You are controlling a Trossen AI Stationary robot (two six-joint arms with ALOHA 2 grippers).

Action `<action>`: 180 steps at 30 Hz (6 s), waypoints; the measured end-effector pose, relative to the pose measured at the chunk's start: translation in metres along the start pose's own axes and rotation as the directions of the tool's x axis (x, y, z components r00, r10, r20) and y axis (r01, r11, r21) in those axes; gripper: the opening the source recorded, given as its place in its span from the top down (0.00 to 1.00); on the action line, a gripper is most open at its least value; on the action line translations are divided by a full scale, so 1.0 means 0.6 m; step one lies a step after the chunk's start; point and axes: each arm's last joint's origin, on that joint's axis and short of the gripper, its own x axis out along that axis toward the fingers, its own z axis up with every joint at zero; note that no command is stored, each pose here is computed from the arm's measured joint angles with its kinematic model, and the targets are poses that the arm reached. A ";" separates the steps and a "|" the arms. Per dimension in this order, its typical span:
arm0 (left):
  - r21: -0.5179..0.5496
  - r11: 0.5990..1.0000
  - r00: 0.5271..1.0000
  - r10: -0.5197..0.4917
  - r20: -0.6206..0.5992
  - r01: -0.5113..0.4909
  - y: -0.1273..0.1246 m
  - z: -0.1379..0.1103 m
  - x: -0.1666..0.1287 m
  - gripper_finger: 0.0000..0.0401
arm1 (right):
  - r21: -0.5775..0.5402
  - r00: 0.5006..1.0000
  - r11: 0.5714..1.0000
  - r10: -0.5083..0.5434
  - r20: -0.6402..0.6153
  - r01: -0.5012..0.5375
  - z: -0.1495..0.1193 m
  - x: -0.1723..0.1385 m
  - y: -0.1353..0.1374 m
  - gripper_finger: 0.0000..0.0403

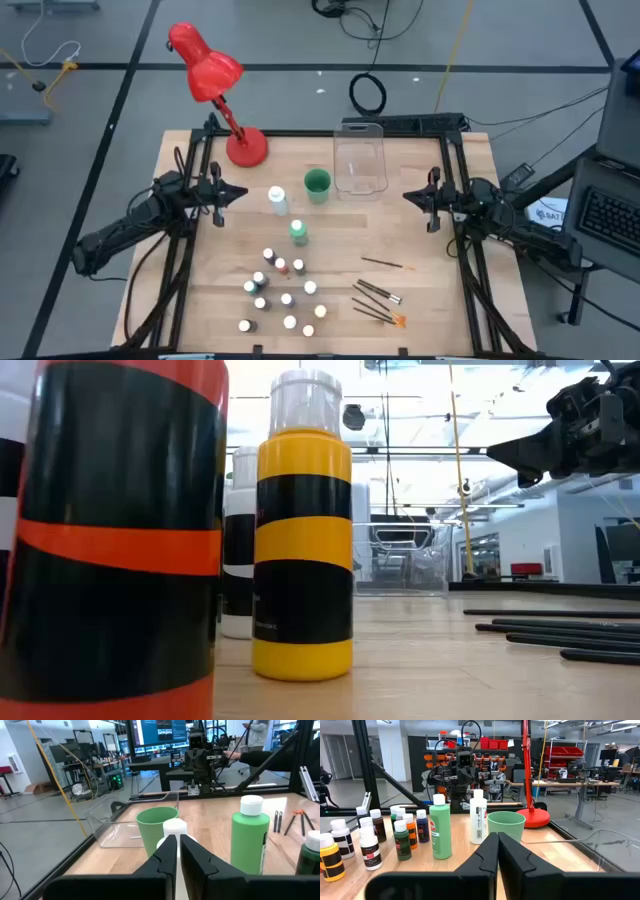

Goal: Pick & Place Paint Supplies

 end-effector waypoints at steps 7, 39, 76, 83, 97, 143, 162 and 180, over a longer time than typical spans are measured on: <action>0.000 1.000 1.000 0.000 0.000 0.000 0.000 0.000 0.000 0.94 | 0.000 1.000 1.000 0.000 0.000 0.000 0.000 0.000 0.000 0.99; 0.000 1.000 1.000 0.000 0.000 0.000 0.000 0.000 0.000 0.94 | 0.000 1.000 1.000 0.000 -0.001 0.000 0.000 0.000 0.000 0.99; 0.000 1.000 1.000 0.000 0.000 0.000 0.000 0.000 0.000 0.94 | 0.000 1.000 1.000 0.000 -0.001 0.000 0.000 0.000 0.000 0.99; 0.000 1.000 1.000 0.000 0.000 0.000 0.000 0.000 0.000 0.94 | 0.000 1.000 1.000 0.000 0.000 0.000 0.000 0.000 0.000 0.99; 0.000 1.000 1.000 0.000 0.000 0.000 0.000 0.000 0.000 0.94 | 0.020 1.000 1.000 0.000 -0.002 0.000 0.000 0.000 0.000 0.99; -0.325 0.945 0.999 -0.038 -0.014 0.031 -0.001 -0.002 0.001 0.94 | -0.088 1.000 0.996 -0.001 0.004 0.001 0.003 0.017 -0.006 0.99; -0.380 0.925 0.993 -0.054 -0.103 0.011 0.001 -0.015 0.012 0.94 | -0.100 0.998 0.995 0.002 0.062 0.005 0.013 0.017 -0.005 0.99; -0.365 0.925 0.982 0.037 -0.183 -0.103 0.007 -0.025 0.018 0.94 | -0.121 0.992 0.993 0.004 0.128 0.012 0.024 0.016 -0.005 0.99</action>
